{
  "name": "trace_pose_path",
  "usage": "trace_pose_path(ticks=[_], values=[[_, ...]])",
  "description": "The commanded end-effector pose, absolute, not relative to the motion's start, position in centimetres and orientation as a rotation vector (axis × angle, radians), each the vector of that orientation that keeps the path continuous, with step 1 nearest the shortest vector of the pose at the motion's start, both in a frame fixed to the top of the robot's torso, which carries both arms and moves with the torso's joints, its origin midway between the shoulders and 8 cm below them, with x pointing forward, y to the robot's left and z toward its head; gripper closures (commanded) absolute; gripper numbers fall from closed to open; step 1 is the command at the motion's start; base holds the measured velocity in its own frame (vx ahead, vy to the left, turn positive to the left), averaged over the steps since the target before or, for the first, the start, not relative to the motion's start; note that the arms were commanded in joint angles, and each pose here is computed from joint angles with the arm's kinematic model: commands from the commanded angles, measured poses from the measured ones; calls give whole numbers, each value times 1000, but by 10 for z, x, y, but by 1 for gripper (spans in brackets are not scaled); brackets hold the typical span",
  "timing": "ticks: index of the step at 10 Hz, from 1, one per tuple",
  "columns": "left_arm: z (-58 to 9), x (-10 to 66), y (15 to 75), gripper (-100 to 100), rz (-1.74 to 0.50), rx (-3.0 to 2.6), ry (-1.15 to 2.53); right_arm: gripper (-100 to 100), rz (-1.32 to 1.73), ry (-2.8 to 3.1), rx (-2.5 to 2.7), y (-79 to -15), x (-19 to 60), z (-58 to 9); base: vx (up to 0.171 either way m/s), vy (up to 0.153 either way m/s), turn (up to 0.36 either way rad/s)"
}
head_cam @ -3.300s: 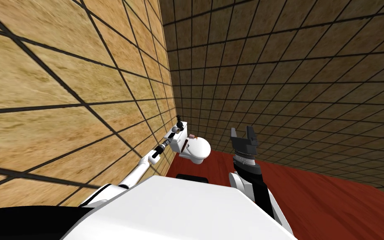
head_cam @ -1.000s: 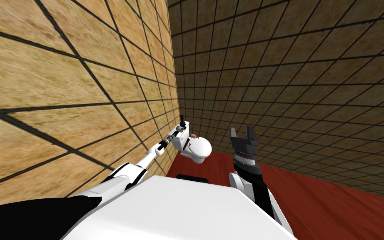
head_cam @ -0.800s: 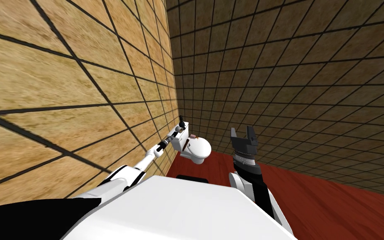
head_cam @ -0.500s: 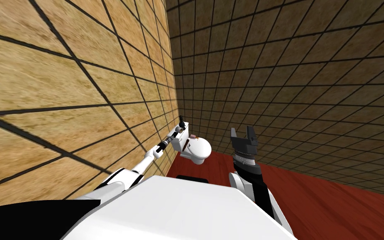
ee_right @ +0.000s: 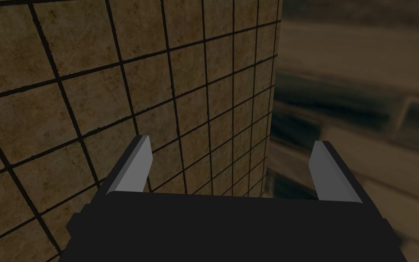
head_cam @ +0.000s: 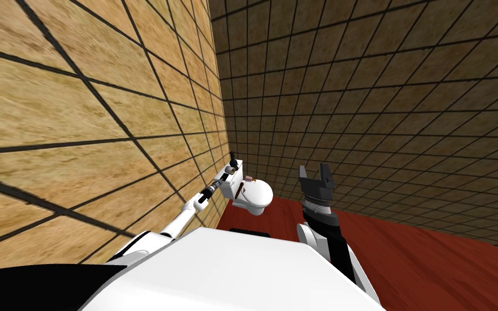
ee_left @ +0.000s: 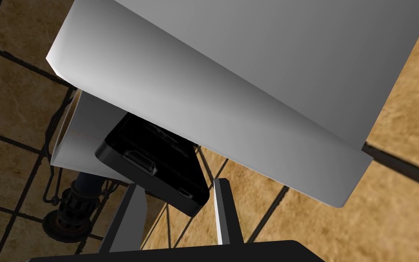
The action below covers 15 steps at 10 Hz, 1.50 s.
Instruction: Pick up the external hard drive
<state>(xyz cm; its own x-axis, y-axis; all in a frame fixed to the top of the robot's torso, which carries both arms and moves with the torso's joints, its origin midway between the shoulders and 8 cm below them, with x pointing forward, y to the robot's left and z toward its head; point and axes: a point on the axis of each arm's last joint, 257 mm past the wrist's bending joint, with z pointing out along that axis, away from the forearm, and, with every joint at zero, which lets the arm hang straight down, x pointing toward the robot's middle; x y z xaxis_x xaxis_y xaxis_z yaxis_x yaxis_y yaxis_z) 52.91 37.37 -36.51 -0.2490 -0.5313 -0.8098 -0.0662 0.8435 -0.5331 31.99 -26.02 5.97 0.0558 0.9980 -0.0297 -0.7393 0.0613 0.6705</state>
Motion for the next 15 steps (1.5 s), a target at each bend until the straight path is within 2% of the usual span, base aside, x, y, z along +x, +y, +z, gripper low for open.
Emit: trace_pose_path(ticks=[1, 3, 6, 15], values=[[-369, 518, 374, 100, -464, -463, 1796, 0, 1430, 577, 565, -260, 320, 60, 16, -7, 13], [-356, 524, 367, 100, -480, -443, 1772, 0, 1430, 577, 564, -260, 320, 60, -10, -2, 10], [-363, 492, 387, 100, -440, -487, 1776, 0, 1430, 577, 565, -260, 320, 60, 44, 8, -89], [-356, 443, 394, 100, -419, -504, 1766, 0, 1430, 577, 564, -260, 320, 60, 31, 8, -41]])
